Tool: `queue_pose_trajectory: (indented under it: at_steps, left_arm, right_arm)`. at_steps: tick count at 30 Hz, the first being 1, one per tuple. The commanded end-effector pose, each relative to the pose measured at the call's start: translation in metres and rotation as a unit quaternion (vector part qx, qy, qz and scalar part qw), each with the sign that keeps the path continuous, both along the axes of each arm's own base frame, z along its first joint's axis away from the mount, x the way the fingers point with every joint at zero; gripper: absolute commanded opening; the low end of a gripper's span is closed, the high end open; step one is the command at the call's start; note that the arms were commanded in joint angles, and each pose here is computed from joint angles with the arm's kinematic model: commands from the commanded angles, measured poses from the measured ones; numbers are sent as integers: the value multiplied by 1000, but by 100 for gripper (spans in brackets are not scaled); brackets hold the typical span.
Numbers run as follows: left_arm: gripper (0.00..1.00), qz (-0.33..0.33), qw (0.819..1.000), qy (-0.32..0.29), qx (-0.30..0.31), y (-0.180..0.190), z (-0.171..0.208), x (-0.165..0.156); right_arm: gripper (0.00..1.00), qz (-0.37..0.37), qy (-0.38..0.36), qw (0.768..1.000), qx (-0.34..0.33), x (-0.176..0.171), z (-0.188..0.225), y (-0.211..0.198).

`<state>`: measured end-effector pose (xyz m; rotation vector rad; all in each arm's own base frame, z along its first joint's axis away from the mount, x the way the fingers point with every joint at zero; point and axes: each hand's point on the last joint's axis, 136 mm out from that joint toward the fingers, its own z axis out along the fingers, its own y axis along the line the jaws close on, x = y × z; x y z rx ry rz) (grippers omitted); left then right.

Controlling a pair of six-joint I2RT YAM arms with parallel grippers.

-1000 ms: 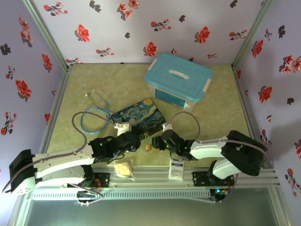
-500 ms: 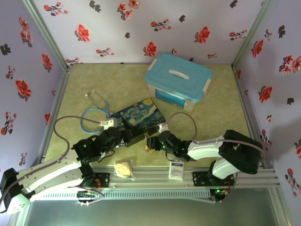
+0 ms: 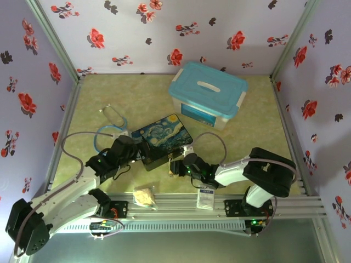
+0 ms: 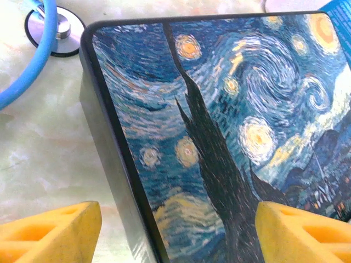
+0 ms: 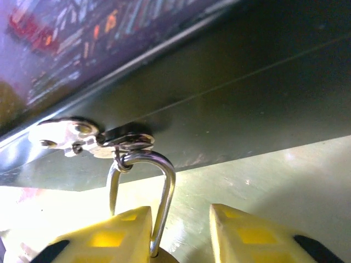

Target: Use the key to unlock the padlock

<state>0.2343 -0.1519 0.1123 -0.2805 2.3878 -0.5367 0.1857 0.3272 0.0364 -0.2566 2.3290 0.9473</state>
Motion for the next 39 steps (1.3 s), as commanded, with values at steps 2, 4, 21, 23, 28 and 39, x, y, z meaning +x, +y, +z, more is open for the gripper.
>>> queue_pose_trajectory:
  at_steps: [2, 4, 21, 23, 28, 39]
  left_arm:
    - [74, -20, 1000, -3, 10, -1, -8, 4]
    - [74, -18, 1000, 1, 14, 1, -12, 6]
    - [73, -6, 998, 3, 58, 8, -36, 29]
    - [72, -4, 998, 1, 60, 9, -38, 31]
    - [68, 1, 997, 2, 76, 14, -45, 34]
    - [66, -11, 996, 10, 86, 13, -60, 33]
  right_arm:
    - [31, 0, 0, 1000, 22, -2, -1, 2]
    - [31, -6, 1, 999, 38, -1, -1, 2]
    - [12, -50, 26, 995, 81, 4, -13, -3]
    - [9, -62, 25, 994, 83, 5, -16, -7]
    - [3, -94, 29, 988, 115, 10, -14, -13]
    - [0, -182, 69, 958, 209, 18, -11, -9]
